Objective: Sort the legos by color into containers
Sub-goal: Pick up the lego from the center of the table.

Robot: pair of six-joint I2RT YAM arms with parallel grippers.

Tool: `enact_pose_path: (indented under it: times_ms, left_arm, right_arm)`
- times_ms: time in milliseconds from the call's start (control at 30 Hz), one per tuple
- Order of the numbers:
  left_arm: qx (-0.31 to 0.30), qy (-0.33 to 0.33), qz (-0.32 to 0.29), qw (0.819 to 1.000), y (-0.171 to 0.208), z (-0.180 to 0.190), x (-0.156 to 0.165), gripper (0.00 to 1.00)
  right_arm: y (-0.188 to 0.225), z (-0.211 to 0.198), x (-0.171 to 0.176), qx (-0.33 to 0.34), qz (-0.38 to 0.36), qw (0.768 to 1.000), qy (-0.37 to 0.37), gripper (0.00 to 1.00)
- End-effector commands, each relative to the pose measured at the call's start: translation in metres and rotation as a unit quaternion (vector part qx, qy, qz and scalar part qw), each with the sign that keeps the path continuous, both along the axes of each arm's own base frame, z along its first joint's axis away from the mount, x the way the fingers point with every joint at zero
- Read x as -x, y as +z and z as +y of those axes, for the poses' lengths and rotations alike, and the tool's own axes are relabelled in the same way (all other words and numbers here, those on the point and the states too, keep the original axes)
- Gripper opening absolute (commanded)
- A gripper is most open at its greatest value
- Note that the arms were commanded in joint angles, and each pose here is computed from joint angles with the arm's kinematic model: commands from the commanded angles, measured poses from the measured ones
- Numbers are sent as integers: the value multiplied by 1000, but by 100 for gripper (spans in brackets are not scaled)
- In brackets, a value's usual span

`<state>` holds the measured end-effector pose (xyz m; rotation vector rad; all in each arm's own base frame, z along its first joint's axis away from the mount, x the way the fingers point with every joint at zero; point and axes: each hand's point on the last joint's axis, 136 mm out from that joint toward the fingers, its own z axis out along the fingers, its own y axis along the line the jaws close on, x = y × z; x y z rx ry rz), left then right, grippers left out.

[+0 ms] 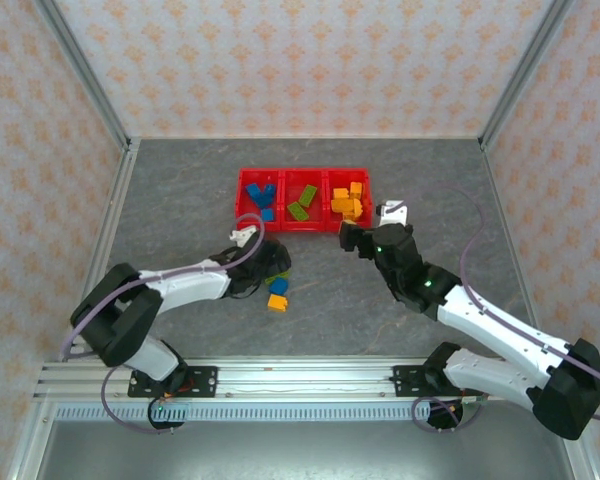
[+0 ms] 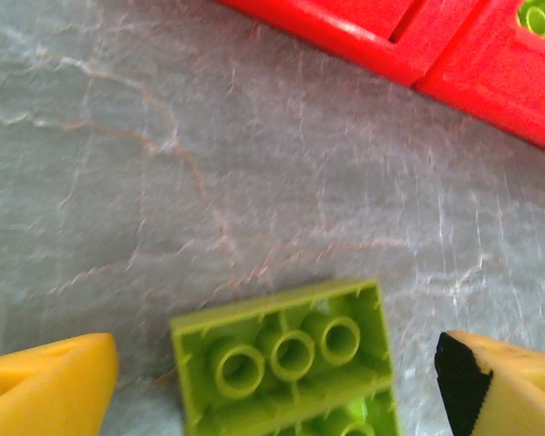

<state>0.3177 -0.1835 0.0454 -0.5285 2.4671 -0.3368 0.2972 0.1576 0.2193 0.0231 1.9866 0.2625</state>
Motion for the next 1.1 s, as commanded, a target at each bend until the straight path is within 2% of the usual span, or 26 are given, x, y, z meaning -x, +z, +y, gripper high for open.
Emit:
enact_pose_path:
  times_ms: [0, 133, 333, 833, 1067]
  left_arm:
    - [-40, 31, 14, 999, -3, 5, -8, 91]
    - [-62, 40, 11, 997, -4, 1, -19, 87]
    - [-73, 55, 7, 996, -12, -9, -17, 86]
    - [-132, 15, 39, 990, -30, -22, -21, 81]
    - [-150, -7, 47, 988, -33, -25, -22, 68]
  right_arm:
    - [-3, -20, 0, 30, -5, 999, -42, 100]
    - [-8, -25, 1, 42, -2, 998, -51, 100]
    - [-13, -30, 1, 45, -3, 997, -64, 100]
    - [-10, -29, 1, 46, -3, 997, -59, 100]
    - [-10, -30, 1, 48, -4, 997, -61, 100]
